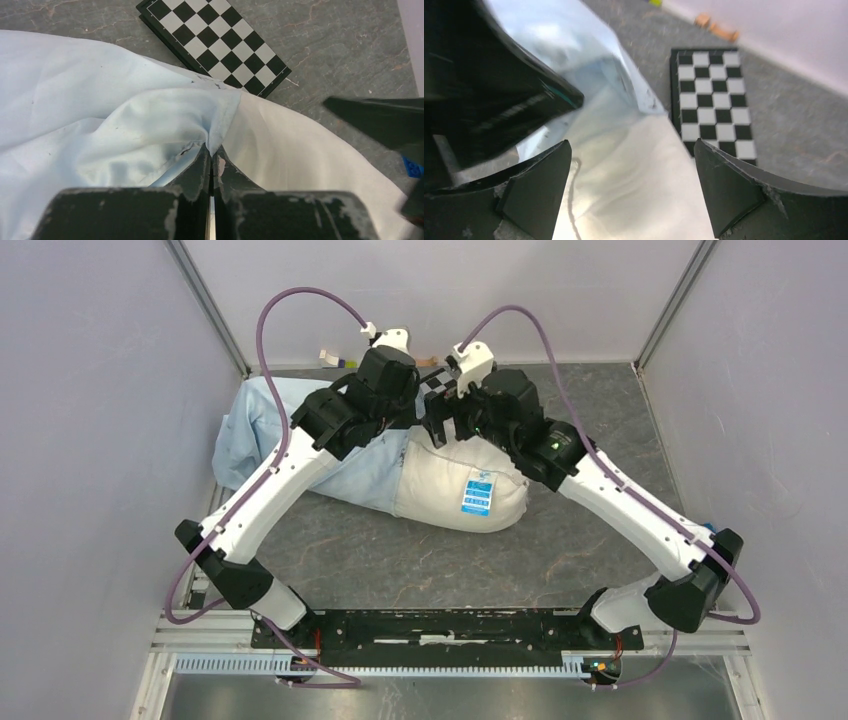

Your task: Put the pillow into the pillowcase

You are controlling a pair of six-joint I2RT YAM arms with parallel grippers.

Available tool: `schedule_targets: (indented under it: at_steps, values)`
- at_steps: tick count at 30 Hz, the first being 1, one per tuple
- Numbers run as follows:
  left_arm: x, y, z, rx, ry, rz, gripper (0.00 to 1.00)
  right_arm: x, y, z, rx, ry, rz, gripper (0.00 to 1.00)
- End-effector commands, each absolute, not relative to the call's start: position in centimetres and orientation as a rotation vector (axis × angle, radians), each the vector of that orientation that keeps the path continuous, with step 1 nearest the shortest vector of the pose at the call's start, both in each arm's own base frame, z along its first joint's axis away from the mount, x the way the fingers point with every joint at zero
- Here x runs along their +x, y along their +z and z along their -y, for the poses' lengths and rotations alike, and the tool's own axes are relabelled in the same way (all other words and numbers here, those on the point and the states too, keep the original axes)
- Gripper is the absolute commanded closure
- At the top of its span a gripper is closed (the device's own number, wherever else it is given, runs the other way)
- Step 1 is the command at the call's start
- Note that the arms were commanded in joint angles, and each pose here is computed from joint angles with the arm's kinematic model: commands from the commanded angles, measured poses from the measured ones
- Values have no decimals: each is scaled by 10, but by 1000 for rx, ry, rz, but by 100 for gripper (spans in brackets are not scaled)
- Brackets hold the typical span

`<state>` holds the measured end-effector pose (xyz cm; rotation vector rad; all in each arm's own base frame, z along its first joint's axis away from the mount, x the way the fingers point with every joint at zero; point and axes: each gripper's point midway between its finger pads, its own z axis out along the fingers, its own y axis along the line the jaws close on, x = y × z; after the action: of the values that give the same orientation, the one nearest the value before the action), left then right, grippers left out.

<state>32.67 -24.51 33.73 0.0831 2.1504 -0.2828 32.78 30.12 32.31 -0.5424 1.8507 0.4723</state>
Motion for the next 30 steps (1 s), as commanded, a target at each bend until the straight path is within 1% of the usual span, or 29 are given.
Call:
schedule_targets:
  at_steps: [1,5,9,13,16,17,18,19,20,22,24,25,26,27,28,30]
  values:
    - [343,347,254,11,-377,-2116,98,320,392,-282,-591,364,-1698,2]
    - [354,340,252,-8,-371,-2127,98,292,375,-282,-685,258,-1672,2]
    - [364,336,257,-9,-392,-2131,98,267,344,-273,-765,112,-1669,2]
    - [367,336,263,-5,-415,-2124,98,271,293,-256,-791,-20,-1718,2]
    - [365,337,272,28,-452,-2124,98,285,252,-255,-804,-6,-1772,2]
    - [363,340,276,41,-470,-2116,98,296,242,-252,-779,24,-1802,7]
    - [358,344,283,62,-486,-2100,98,309,237,-248,-746,71,-1819,14]
    - [353,346,292,90,-501,-2087,98,321,233,-246,-708,117,-1831,26]
    - [349,348,301,115,-523,-2076,98,335,234,-243,-658,181,-1840,45]
    - [345,346,317,151,-552,-2077,98,362,243,-244,-567,330,-1848,73]
    - [346,342,324,163,-563,-2088,98,384,246,-253,-512,454,-1876,93]
    - [347,341,325,168,-561,-2092,97,392,245,-257,-499,493,-1895,99]
    - [348,339,324,165,-546,-2096,90,401,241,-261,-489,508,-1919,100]
    - [349,339,321,162,-527,-2095,79,407,239,-264,-484,509,-1937,100]
    - [349,340,315,153,-499,-2092,61,411,234,-266,-475,507,-1953,100]
    - [347,341,300,126,-439,-2092,39,415,226,-266,-452,497,-1978,100]
